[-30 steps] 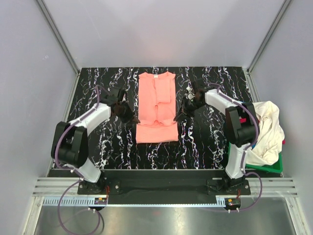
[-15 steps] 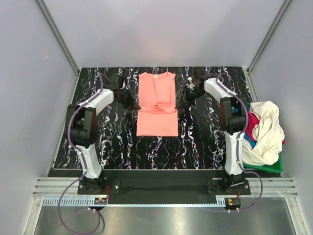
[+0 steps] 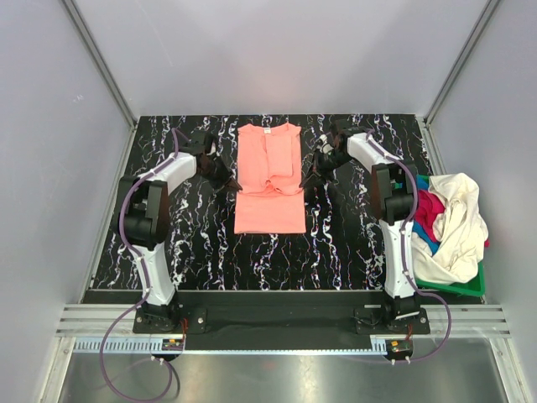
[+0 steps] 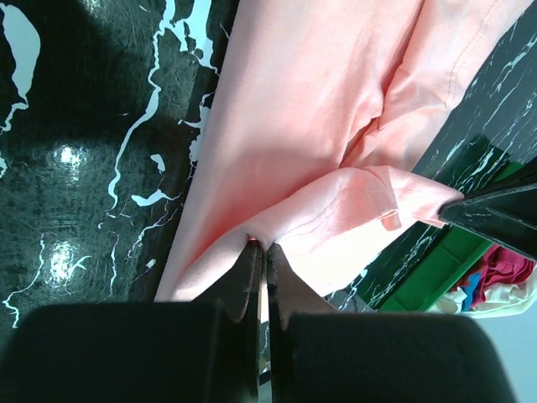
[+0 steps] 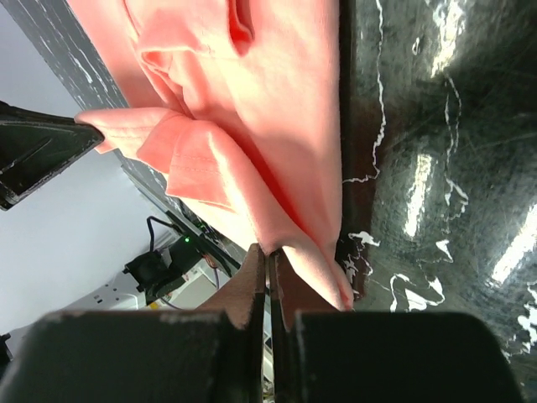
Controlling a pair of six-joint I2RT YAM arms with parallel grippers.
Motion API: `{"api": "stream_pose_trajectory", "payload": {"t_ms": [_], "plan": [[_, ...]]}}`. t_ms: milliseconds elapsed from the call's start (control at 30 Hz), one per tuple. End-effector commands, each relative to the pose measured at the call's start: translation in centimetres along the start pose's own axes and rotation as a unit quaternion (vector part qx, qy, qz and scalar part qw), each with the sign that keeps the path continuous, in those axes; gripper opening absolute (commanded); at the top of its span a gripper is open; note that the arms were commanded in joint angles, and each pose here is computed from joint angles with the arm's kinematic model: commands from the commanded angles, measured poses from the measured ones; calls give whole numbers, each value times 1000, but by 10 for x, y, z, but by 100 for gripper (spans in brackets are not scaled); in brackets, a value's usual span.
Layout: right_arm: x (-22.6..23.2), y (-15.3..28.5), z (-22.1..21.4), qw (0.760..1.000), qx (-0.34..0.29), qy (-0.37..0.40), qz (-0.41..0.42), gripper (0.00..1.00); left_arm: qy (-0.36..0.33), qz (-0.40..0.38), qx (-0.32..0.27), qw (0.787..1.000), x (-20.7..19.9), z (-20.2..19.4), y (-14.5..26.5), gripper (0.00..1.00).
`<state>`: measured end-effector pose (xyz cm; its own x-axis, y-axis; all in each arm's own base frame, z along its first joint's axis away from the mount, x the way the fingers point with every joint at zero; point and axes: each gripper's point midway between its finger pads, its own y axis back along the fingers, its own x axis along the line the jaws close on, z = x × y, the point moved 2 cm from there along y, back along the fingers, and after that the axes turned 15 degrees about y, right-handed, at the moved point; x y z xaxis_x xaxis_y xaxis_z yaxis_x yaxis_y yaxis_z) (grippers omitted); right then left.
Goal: Fold and stack the t-shirts
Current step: Fold the tshirt
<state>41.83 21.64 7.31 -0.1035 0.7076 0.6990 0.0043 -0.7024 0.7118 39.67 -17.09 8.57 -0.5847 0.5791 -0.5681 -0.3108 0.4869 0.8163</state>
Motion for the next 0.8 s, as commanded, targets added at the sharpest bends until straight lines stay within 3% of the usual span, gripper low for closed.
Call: {"api": "stream_pose_trajectory", "payload": {"t_ms": [0,267,333,367,533,667,700,733,767], "plan": [[8,8,10,1000,-9,15,22,0,-3,-25,-19,1000,-15,11,9,0],[5,2,18,999,-11,10,28,0,6,-16,-13,1000,-10,15,-1,0],[5,0,21,999,-11,8,30,1,5,-16,-10,1000,-10,17,-4,6],[5,-1,22,999,-11,8,31,2,4,-17,-10,1000,-11,18,-4,15],[3,9,40,999,-28,20,7,31,-11,-14,-35,999,-18,26,4,32],[8,38,37,994,-35,43,-93,50,-83,-7,-157,984,-33,38,64,47],[23,55,37,991,-59,61,-105,55,-98,-15,-169,981,-36,35,73,50],[23,46,21,991,-44,54,-112,57,-108,-21,-171,979,-38,30,78,51],[27,47,25,989,-68,67,-114,59,-116,-18,-164,980,-32,20,75,51]]}}
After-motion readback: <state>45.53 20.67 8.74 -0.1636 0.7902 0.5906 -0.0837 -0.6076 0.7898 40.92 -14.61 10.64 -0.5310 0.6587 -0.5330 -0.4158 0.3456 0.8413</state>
